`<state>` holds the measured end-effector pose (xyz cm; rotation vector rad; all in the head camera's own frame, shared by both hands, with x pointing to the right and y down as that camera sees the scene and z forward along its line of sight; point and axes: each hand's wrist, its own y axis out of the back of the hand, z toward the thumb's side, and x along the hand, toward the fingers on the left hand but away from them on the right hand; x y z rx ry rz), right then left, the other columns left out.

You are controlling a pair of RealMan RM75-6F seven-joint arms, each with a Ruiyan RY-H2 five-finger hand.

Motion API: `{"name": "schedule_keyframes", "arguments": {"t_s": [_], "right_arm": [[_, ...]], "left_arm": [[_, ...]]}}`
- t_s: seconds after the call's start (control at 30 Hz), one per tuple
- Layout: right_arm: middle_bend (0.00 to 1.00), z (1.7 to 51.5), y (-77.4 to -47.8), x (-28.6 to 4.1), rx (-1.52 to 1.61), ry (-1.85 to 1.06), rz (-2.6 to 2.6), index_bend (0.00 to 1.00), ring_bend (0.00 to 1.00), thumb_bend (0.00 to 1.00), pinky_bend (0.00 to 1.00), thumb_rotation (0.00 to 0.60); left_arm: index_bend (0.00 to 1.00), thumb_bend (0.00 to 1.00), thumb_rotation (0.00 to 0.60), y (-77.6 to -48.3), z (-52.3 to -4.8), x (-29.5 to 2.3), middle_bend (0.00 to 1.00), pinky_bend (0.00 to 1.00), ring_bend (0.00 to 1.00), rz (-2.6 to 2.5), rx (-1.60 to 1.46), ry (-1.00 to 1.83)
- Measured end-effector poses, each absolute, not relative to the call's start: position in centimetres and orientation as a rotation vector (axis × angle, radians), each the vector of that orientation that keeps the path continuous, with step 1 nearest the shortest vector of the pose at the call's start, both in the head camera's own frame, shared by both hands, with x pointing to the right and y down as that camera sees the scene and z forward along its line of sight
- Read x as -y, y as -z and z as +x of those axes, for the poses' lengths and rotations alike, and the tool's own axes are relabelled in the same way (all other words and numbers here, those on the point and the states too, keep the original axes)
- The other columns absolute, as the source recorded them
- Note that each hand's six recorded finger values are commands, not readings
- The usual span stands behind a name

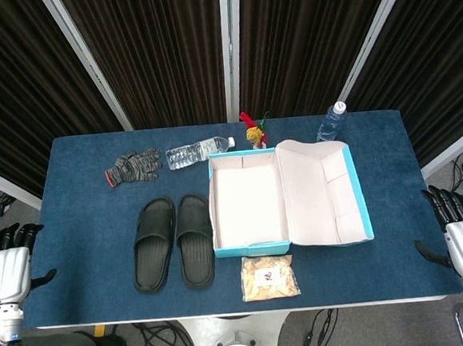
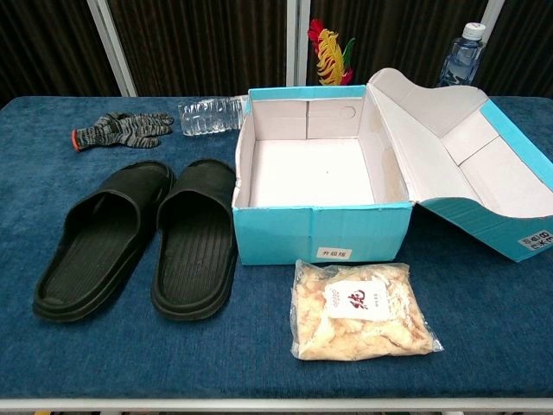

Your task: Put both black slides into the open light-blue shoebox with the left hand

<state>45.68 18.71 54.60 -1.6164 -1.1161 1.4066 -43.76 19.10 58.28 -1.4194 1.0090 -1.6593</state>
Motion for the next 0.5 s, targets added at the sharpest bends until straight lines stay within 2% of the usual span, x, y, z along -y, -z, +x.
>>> {"name": "schedule_keyframes", "arguments": {"t_s": [0.3,0.5], "right_arm": [[0.04,45.4,-54.6,-18.4,1.105,-1.399,-1.616,0.00,0.00,0.15,0.00,0.600],[0.04,45.0,-54.4,-18.0,1.071,-1.387,-1.615,0.00,0.00,0.15,0.00,0.600]], "left_arm": [[0.19,0.00,0.600,-58.3,-43.3,-18.6,0.16,0.12,0.09,-1.430,-1.003,1.636],[0.19,0.00,0.600,-58.4,-41.4,-16.4,0.16,0.12,0.09,-1.495,-0.984,1.544]]}}
